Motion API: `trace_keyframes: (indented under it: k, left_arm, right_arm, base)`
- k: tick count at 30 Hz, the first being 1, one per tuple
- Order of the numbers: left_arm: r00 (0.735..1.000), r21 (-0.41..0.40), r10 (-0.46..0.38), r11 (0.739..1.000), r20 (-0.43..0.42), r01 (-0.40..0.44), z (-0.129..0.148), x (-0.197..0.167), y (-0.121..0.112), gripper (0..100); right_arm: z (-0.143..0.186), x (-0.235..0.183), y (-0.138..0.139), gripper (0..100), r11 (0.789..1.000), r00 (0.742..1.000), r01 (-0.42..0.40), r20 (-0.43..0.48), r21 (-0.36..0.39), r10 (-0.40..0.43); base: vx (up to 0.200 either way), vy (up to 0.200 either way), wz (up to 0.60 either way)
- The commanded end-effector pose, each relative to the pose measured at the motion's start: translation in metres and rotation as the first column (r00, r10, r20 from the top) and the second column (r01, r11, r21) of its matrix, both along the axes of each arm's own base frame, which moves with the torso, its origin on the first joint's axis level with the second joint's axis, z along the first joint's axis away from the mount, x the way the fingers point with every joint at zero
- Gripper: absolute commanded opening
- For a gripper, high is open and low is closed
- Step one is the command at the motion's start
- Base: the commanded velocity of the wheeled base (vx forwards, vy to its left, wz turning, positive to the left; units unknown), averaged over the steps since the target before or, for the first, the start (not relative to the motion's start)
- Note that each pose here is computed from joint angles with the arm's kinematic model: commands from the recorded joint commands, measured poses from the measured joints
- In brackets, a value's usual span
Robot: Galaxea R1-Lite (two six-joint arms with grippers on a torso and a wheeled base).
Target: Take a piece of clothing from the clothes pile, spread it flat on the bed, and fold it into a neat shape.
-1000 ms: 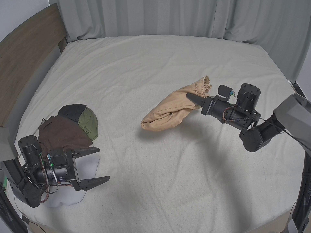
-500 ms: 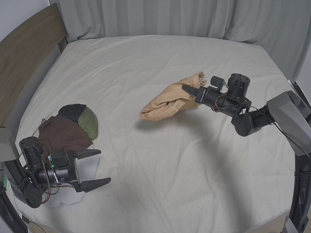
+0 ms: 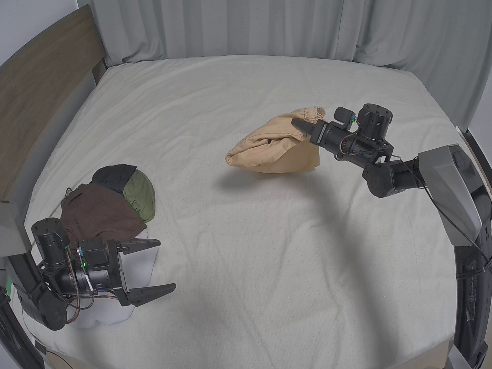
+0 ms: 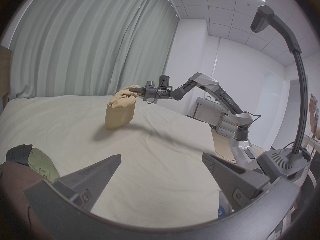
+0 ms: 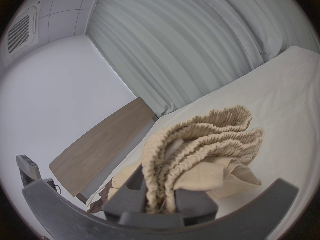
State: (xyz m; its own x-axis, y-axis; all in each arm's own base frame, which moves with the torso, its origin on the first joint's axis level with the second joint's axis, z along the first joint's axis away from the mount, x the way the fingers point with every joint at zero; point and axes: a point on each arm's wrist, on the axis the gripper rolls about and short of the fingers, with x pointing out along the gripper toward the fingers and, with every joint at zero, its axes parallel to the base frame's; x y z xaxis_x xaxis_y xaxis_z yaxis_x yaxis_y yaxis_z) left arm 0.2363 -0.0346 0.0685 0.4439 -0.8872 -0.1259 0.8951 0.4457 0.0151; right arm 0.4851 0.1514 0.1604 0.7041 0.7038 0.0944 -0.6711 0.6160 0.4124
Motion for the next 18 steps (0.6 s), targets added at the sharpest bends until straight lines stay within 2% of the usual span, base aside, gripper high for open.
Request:
trace_keyframes:
  k: [1, 12, 18]
  left_arm:
    - [1.000, 0.000, 0.000, 1.000, -0.009, 0.000, -0.002, 0.000, 0.000, 100]
    - [1.000, 0.001, 0.000, 1.000, -0.016, 0.000, -0.003, 0.000, 0.000, 100]
    - [1.000, 0.001, 0.000, 1.000, -0.016, 0.000, -0.003, 0.000, 0.000, 100]
  right_arm:
    - [0.000, 0.007, 0.001, 0, 1.000, 1.000, 0.003, 0.007, 0.006, -0.003]
    - [0.016, 0.005, 0.004, 0, 0.999, 1.000, -0.006, 0.029, 0.041, 0.005]
    - [0.001, 0.010, 0.006, 0, 0.999, 1.000, -0.004, 0.007, 0.037, 0.004]
  base:
    - [0.000, 0.000, 0.00]
    - [0.000, 0.000, 0.00]
    - [0.000, 0.000, 0.00]
